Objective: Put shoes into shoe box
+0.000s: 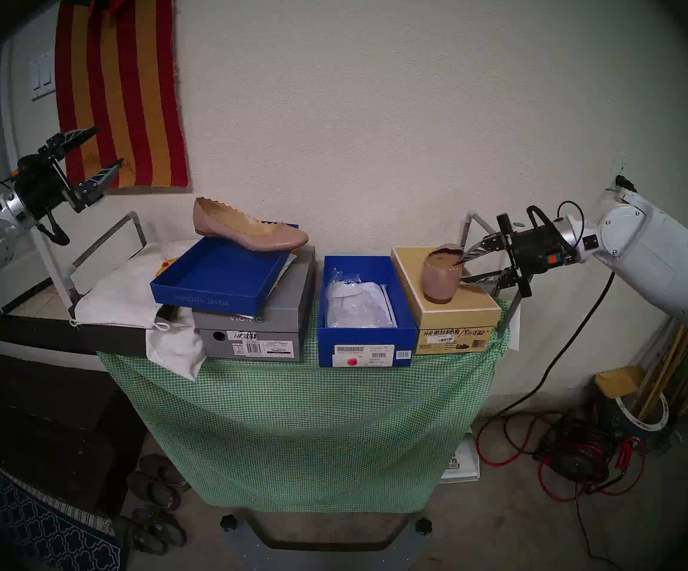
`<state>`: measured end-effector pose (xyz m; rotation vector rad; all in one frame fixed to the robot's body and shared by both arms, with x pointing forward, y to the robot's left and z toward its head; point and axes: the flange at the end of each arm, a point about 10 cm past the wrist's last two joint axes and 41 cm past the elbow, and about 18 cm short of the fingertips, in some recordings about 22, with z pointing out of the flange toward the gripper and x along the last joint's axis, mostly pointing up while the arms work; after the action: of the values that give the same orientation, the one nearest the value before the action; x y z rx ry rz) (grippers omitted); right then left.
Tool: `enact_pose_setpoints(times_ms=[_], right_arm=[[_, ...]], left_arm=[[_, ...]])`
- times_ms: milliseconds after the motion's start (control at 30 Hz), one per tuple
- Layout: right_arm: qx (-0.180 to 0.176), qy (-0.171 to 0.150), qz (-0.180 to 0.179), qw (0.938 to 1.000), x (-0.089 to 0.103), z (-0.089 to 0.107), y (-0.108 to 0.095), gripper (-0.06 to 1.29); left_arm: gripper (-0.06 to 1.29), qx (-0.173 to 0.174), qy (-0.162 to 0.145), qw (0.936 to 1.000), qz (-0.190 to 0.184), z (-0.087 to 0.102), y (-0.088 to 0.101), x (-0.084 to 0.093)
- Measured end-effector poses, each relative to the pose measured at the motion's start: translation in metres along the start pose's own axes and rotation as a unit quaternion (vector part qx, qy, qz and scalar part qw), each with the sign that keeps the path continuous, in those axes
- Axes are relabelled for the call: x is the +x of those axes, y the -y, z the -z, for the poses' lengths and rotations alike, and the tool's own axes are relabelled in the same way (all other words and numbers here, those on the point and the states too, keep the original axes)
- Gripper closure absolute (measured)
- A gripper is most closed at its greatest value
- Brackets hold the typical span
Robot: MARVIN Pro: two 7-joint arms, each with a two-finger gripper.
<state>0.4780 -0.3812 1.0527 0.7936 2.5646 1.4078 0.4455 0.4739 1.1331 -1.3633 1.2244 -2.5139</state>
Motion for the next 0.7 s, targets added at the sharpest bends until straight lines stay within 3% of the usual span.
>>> enact_pose_setpoints(times_ms=[33, 167, 200, 233, 300, 400, 433, 533, 633, 700], right_arm=[[0.003, -0.002, 0.0, 1.0, 0.0, -0.003, 0.0, 0.55], [0.009, -0.007, -0.001, 0.9999, -0.002, -0.011, -0.002, 0.62], [0.009, -0.007, -0.003, 0.9999, -0.004, -0.012, -0.003, 0.73], [0.01, -0.007, -0.003, 0.9999, -0.004, -0.012, -0.003, 0.73], [0.012, -0.007, -0.006, 0.9999, -0.006, -0.013, -0.003, 0.62], [0.019, -0.009, -0.009, 0.9997, -0.007, -0.017, -0.002, 0.15], [0.02, -0.009, -0.01, 0.9997, -0.007, -0.018, -0.002, 0.1], [0.029, -0.011, -0.009, 0.9995, -0.008, -0.022, -0.003, 0.13], [0.037, -0.012, -0.006, 0.9992, -0.006, -0.023, -0.003, 0.98], [0.042, -0.015, -0.003, 0.999, -0.004, -0.025, -0.004, 1.12]], left_arm=[[-0.01, 0.0, 0.0, 1.0, 0.0, 0.0, 0.0, 0.0], [-0.01, 0.0, 0.0, 1.0, 0.0, 0.0, 0.0, 0.0], [-0.01, 0.0, 0.0, 1.0, 0.0, 0.0, 0.0, 0.0], [-0.01, 0.0, 0.0, 1.0, 0.0, 0.0, 0.0, 0.0], [-0.01, 0.0, 0.0, 1.0, 0.0, 0.0, 0.0, 0.0], [-0.01, 0.0, 0.0, 1.0, 0.0, 0.0, 0.0, 0.0], [-0.01, 0.0, 0.0, 1.0, 0.0, 0.0, 0.0, 0.0], [-0.01, 0.0, 0.0, 1.0, 0.0, 0.0, 0.0, 0.0], [-0.01, 0.0, 0.0, 1.0, 0.0, 0.0, 0.0, 0.0], [-0.01, 0.0, 0.0, 1.0, 0.0, 0.0, 0.0, 0.0]])
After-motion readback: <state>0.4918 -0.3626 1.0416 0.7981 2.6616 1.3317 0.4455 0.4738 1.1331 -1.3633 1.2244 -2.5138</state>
